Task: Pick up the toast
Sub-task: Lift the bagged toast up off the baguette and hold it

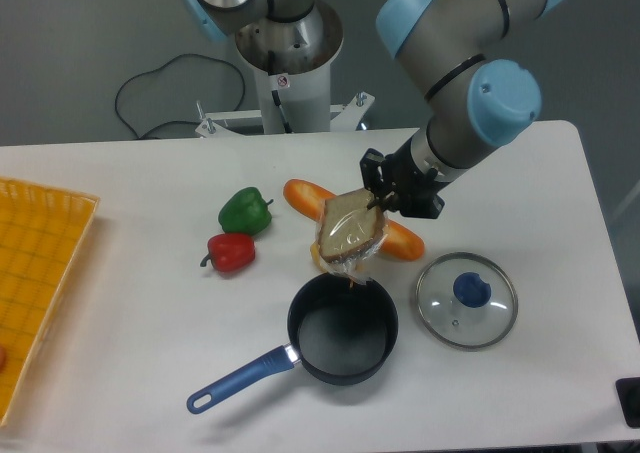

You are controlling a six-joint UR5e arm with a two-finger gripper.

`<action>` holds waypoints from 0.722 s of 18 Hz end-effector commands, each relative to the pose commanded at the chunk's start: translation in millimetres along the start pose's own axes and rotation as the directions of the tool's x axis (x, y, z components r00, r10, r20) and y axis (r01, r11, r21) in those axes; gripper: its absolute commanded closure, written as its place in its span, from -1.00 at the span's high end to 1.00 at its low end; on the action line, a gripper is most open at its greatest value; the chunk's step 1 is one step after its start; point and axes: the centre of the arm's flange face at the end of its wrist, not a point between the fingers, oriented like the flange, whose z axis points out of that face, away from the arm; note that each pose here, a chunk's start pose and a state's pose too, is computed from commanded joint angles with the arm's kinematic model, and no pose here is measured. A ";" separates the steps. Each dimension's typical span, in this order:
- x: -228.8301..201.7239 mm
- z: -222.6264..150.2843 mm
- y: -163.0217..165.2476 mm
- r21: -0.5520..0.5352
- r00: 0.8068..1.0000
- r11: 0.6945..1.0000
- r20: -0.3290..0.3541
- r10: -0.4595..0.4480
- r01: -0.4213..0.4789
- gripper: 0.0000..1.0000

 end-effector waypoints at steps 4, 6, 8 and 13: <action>0.0 -6.3 -6.9 0.057 1.000 0.998 0.022 0.005 -0.006 -0.76; 0.2 -5.6 -9.2 0.063 1.000 0.998 0.025 0.009 -0.011 -0.76; 1.4 -5.3 -11.8 0.064 0.999 0.998 0.031 0.016 -0.018 -0.76; 3.7 -3.2 -14.5 0.063 0.999 0.998 0.028 0.021 -0.023 -0.77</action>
